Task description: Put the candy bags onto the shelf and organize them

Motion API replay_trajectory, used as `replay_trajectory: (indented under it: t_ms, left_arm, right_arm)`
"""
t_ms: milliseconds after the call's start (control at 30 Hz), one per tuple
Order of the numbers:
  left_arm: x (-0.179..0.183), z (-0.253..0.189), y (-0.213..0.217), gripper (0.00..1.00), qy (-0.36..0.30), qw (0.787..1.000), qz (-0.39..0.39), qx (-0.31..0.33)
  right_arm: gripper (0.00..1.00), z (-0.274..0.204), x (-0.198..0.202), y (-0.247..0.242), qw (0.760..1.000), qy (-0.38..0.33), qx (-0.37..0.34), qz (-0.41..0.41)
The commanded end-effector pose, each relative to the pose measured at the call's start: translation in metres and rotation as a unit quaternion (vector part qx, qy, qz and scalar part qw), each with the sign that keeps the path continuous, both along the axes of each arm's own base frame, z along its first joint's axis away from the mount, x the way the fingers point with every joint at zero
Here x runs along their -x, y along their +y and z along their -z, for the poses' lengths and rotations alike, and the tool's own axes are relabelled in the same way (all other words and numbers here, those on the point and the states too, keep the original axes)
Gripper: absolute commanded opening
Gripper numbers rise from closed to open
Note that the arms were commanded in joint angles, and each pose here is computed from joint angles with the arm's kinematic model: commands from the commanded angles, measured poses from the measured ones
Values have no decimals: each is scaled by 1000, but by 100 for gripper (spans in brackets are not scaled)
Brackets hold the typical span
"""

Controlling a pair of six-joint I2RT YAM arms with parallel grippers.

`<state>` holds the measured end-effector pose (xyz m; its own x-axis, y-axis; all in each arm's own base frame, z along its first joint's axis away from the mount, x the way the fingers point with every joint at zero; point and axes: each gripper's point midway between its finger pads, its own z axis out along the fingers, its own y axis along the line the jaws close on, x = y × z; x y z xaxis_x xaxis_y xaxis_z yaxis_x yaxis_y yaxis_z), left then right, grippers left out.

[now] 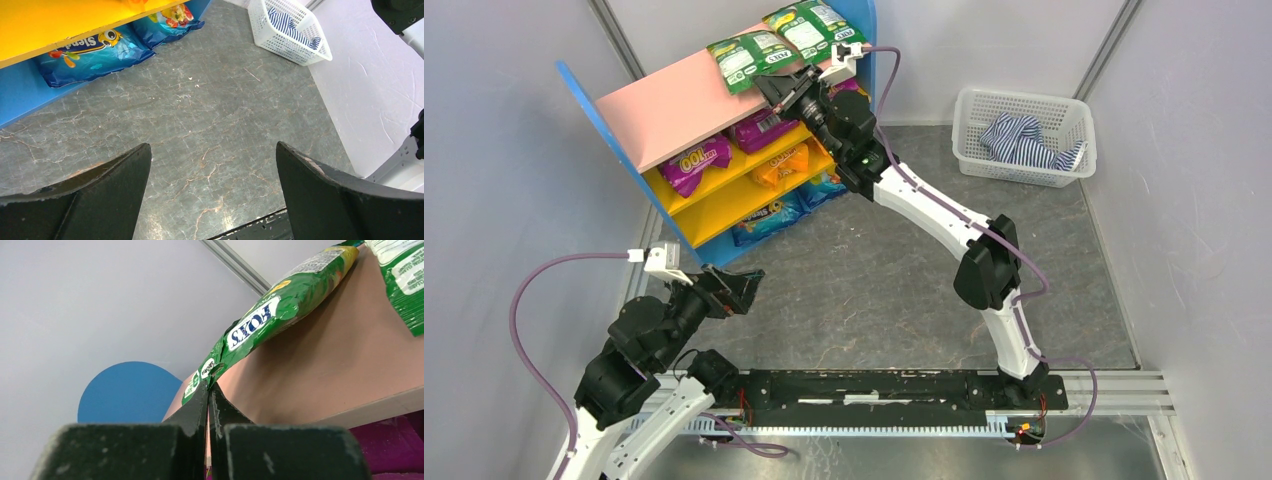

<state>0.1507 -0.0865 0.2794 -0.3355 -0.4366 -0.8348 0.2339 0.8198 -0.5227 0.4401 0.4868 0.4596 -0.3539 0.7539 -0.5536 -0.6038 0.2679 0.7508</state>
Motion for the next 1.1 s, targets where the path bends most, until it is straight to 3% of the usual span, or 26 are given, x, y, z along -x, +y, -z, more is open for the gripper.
replay_trajectory:
  t_ms: [0, 367, 600, 733, 833, 933, 1067]
  left_arm:
    - [-4, -8, 1, 100, -18, 1000, -6, 3]
    - [-5, -10, 1, 100, -18, 1000, -6, -1]
    - [3, -36, 5, 100, -38, 999, -2, 7]
    - [13, -74, 7, 100, -63, 998, 12, 20]
    - [25, -114, 10, 100, -92, 995, 27, 35]
    - [35, -155, 10, 100, -128, 990, 44, 43]
    - [42, -201, 10, 100, -169, 983, 61, 37]
  right_arm:
    - [4, -22, 3, -12, 1000, -24, -8, 17]
    - [46, -38, 29, -43, 998, -41, 34, 26]
    - [69, -24, 70, -85, 989, -60, 131, 32]
    - [83, -2, 104, -125, 970, -99, 218, 40]
    - [96, 18, 124, -165, 943, -114, 307, 66]
    - [98, 28, 144, -217, 913, -111, 375, 113]
    - [98, 9, 174, -289, 892, -119, 391, 195]
